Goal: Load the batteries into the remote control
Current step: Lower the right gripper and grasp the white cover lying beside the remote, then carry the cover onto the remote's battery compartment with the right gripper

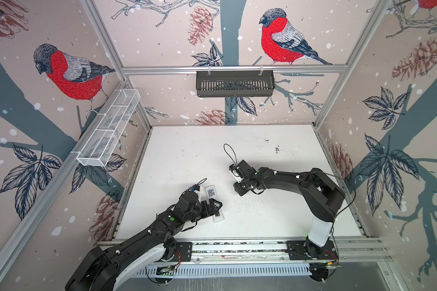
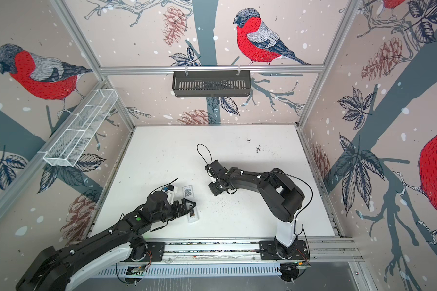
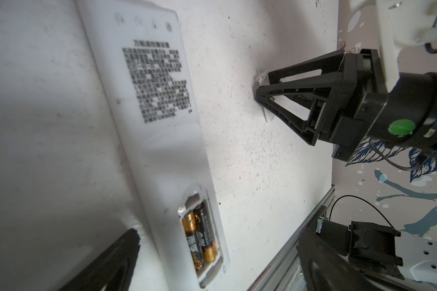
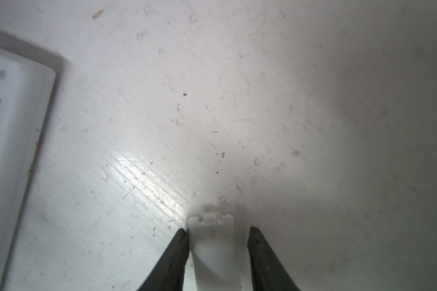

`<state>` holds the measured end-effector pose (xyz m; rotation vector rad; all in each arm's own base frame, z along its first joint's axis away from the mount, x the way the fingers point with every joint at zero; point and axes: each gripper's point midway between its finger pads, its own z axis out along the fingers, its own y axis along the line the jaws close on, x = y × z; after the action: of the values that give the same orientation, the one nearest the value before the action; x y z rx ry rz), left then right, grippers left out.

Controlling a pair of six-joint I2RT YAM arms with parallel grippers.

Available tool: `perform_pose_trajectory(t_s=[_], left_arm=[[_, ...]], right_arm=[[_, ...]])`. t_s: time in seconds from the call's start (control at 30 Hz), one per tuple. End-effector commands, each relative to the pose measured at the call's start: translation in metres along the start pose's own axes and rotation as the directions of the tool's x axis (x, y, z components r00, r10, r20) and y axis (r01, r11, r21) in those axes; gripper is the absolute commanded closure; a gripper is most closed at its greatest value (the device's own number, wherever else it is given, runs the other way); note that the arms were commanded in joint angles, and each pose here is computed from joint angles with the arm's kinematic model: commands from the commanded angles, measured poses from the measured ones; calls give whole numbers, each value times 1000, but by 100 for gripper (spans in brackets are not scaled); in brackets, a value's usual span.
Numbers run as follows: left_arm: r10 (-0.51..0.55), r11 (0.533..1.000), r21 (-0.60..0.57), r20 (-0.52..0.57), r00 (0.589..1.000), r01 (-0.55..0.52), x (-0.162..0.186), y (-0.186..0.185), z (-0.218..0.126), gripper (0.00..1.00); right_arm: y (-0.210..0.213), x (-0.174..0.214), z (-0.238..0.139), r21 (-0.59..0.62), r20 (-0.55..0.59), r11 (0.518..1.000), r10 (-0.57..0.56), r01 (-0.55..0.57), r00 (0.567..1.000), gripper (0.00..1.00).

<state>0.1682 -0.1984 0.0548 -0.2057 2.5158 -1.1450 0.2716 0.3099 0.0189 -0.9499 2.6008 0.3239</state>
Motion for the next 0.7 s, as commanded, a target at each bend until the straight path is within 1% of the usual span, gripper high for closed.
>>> perform_pose_trajectory(t_s=[0.0,0.1,0.33,0.5,0.6,0.67], left_arm=[[4,998,62,-2,1000,-3,0,-13,1,3],[4,998,70,-12,1000,-4,3,-15,3,2],[15,996,87,-39,999,-11,11,-22,11,2],[32,994,111,-58,998,-26,12,-34,18,3],[24,998,54,-37,999,-22,5,-29,17,2],[9,1000,28,7,1000,-9,-4,-25,12,2]], right_arm=[[-2,21,2,9,-91,1000,-12,13,996,62],[-1,19,0,8,-85,1000,-11,12,996,66],[4,10,-12,-5,-28,1000,-9,9,1000,69],[4,7,-25,-1,24,1000,5,-5,1000,70],[8,4,-34,-14,70,1000,-3,4,998,71],[17,1,-41,-32,102,999,-24,27,994,71]])
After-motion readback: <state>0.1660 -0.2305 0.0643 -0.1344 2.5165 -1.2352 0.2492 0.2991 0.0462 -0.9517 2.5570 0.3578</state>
